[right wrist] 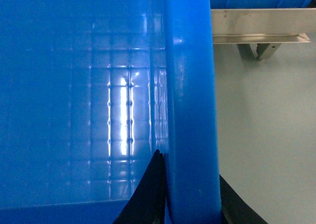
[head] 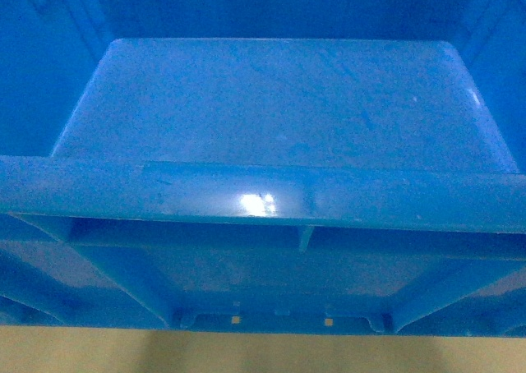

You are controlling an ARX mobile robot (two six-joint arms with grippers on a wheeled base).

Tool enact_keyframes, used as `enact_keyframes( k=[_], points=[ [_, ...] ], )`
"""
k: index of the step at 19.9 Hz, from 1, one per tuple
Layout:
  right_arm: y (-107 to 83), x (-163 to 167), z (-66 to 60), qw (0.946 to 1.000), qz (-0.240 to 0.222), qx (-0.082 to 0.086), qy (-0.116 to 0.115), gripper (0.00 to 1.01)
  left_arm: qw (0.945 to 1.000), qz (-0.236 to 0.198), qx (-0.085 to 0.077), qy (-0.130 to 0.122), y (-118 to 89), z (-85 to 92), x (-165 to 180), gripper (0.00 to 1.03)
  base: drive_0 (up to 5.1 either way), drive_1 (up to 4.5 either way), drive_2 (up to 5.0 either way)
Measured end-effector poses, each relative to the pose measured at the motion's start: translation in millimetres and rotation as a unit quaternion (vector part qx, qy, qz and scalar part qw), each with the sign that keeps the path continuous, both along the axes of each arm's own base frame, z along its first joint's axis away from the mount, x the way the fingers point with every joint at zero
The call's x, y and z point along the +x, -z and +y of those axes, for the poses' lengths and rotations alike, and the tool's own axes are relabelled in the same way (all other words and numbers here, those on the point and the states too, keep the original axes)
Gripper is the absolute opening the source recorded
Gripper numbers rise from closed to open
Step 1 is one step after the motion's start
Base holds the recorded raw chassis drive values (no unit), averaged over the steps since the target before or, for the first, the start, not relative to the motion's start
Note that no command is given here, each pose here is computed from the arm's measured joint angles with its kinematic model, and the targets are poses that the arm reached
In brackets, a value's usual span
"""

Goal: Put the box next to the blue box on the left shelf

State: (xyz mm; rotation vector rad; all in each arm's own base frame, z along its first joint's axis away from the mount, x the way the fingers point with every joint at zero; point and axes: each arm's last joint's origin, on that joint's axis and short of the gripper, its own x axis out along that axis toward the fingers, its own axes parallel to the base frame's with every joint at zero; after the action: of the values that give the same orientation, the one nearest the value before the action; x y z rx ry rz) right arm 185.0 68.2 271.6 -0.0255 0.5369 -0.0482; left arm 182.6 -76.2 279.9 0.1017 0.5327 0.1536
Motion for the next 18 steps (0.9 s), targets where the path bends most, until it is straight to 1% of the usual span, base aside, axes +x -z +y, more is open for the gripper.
enact_keyframes(
  k=[11, 18],
  points=[
    [-0.4, -0.2, 0.1, 1.0, -0.001, 0.001, 0.0, 0.11, 1.0, -0.002, 0.0, -0.001, -0.9, 0.5, -0.8, 0.13, 0.0, 0.0, 0.0],
    [-0.5, 0.0, 0.1, 1.0, -0.002, 0.001, 0.0, 0.11, 1.0, -0.002, 0.0, -0.001, -0.7, 0.3, -0.4, 0.13, 0.1, 4.46, -4.2]
  ],
)
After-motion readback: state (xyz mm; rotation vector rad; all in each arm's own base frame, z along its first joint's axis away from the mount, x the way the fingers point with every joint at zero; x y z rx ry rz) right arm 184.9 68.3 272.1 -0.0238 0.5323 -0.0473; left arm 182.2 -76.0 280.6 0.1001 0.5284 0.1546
